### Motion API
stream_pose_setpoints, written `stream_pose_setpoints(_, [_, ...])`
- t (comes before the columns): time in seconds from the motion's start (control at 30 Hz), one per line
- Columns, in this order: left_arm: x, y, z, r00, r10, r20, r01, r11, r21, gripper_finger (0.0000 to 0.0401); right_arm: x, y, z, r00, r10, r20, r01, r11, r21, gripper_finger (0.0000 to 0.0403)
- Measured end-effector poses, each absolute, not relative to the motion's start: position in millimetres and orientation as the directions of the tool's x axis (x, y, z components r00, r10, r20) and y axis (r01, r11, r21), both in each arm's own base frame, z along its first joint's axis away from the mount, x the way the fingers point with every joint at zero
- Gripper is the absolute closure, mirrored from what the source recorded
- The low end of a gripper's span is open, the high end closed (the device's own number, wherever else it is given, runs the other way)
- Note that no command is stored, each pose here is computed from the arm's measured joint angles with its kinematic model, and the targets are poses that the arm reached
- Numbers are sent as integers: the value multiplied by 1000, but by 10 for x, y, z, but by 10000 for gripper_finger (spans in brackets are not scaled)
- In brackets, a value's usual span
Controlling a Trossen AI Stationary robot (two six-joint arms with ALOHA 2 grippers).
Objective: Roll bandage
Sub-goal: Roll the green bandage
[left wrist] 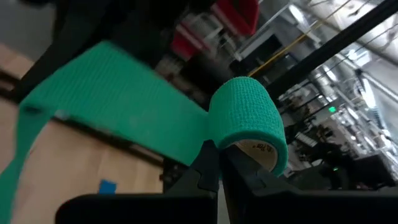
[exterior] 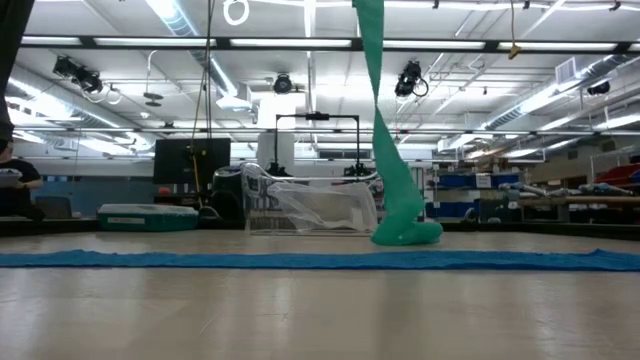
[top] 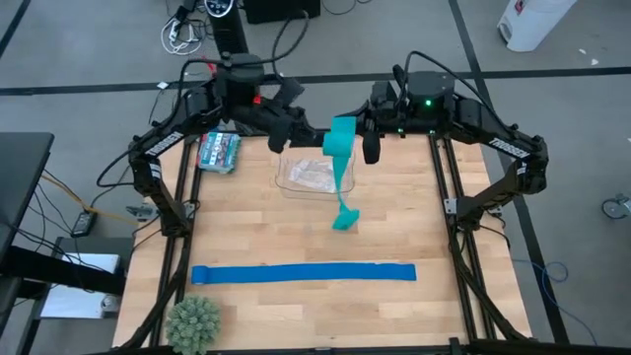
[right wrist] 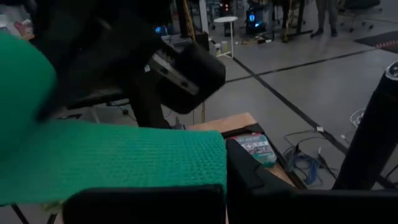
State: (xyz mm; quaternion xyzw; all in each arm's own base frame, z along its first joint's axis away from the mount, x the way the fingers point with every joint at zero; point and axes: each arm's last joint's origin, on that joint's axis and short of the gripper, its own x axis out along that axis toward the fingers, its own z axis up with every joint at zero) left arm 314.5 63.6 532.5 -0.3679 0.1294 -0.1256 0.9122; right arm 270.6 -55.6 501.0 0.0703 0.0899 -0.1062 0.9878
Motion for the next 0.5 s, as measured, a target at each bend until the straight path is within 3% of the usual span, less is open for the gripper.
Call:
stream_pose_setpoints(0.17, [3200, 643, 5210, 921, -324, -218, 83, 708, -702, 389, 2671, -550, 5059, 966, -203, -158, 218, 973, 82, 403])
stream_pose_setpoints(0.5, [3331, 674, 5121, 913, -335, -232, 85, 714, -695, 389, 2661, -525, 5082, 974, -178, -140, 186, 981, 45, 403])
